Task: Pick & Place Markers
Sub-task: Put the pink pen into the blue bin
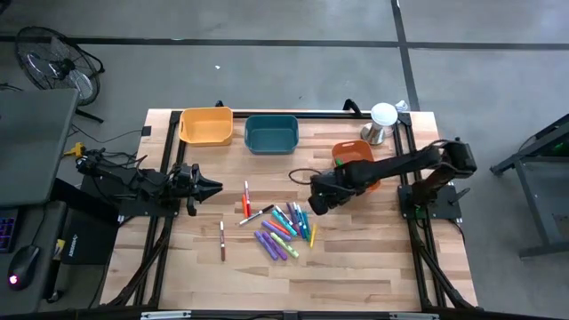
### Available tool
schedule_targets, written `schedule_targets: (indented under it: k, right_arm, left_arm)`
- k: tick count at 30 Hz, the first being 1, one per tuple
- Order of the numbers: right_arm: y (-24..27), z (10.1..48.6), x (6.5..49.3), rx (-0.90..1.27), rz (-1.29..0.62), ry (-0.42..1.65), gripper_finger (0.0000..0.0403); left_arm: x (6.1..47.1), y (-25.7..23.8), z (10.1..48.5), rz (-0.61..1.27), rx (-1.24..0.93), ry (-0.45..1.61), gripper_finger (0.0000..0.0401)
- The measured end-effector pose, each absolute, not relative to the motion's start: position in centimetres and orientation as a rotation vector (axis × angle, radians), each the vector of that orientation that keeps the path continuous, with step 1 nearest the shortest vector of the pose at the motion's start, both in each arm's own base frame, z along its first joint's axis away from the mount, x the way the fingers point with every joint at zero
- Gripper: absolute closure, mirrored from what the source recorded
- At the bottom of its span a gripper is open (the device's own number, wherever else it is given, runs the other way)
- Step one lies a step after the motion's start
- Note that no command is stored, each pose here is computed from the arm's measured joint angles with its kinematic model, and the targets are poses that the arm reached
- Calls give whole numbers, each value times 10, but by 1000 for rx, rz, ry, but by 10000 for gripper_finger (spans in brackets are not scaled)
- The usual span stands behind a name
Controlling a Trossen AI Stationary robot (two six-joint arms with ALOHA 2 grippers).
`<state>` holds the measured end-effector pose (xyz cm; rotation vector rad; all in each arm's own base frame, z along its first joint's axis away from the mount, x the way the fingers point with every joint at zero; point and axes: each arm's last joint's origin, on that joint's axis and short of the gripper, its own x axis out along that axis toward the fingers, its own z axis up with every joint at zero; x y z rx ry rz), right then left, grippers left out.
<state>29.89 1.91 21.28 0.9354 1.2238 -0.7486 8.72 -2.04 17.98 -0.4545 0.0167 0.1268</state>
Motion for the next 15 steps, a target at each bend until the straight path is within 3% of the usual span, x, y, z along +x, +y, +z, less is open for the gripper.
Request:
schedule_targets:
  k: [7, 15]
  right_arm:
    - [-3, 245, 293, 893, -629, 1063, 369]
    - [-34, 254, 297, 750, -421, 1010, 366]
  left_arm:
    - [87, -20, 180, 127, -455, 17, 334]
    - [87, -20, 180, 127, -455, 17, 334]
